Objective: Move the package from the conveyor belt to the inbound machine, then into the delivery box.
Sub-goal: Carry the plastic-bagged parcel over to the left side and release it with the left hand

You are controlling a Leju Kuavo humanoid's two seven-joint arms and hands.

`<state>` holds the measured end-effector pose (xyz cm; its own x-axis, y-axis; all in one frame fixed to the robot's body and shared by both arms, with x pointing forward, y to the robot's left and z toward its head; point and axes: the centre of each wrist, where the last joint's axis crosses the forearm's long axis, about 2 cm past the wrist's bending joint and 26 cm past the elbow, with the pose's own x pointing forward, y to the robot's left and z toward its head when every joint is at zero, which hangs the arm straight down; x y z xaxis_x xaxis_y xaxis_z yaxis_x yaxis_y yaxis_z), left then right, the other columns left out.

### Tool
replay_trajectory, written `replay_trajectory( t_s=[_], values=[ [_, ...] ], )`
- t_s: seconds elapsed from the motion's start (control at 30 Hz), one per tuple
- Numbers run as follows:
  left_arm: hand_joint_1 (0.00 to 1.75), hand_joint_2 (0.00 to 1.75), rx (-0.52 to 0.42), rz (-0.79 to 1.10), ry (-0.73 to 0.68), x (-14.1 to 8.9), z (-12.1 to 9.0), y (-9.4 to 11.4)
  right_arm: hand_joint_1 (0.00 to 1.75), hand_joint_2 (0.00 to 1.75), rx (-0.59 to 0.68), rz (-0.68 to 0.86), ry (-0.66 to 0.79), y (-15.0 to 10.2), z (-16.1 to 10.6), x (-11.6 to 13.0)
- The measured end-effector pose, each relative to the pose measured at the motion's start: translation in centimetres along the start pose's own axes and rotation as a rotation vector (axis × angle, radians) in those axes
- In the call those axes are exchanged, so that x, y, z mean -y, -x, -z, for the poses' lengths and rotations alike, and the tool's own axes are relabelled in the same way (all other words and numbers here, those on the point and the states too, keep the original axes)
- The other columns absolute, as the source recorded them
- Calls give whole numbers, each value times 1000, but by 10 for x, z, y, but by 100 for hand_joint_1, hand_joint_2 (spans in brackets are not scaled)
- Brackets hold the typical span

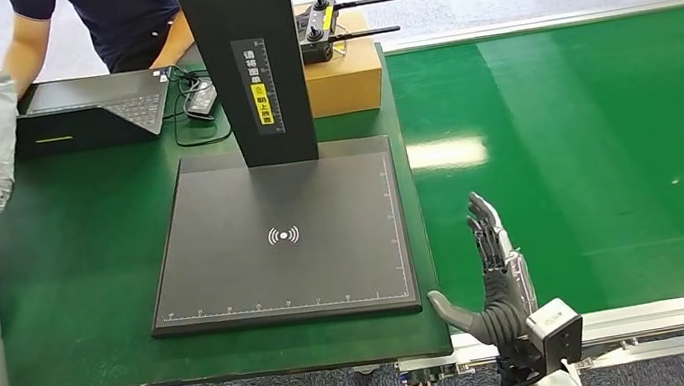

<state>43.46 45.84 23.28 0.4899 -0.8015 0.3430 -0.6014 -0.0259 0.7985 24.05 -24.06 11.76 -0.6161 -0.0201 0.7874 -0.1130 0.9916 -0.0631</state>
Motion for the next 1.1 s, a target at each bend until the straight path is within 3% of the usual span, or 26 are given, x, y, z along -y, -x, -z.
replay_trajectory(
  t_s=[0.07, 0.1, 0.23, 0.37, 0.63, 0.8, 1.1],
  values=[
    [15, 175, -70, 38, -2, -4, 10, 7, 0, 175, -2, -1, 1, 0, 0, 0],
    [0, 175, -106, 55, 4, -5, 15, 12, 0, 175, -3, -1, 3, 0, -1, -1],
    [0, 175, -209, 72, 87, -10, 29, 36, 0, 175, -7, -6, 13, 1, -2, -2],
    [0, 175, -254, 53, 141, -10, 31, 53, 0, 175, -10, -7, 15, 2, -2, -2],
    [0, 175, -204, 31, 169, -7, 29, 63, 0, 175, -18, 7, 4, 4, -2, -4],
    [0, 175, -52, -49, 157, -3, 24, 47, 0, 175, -20, 9, -17, 5, -1, -4],
    [0, 175, 166, -248, 172, 4, 0, -15, 0, 175, -22, 21, -26, 5, -1, -6]
  ],
)
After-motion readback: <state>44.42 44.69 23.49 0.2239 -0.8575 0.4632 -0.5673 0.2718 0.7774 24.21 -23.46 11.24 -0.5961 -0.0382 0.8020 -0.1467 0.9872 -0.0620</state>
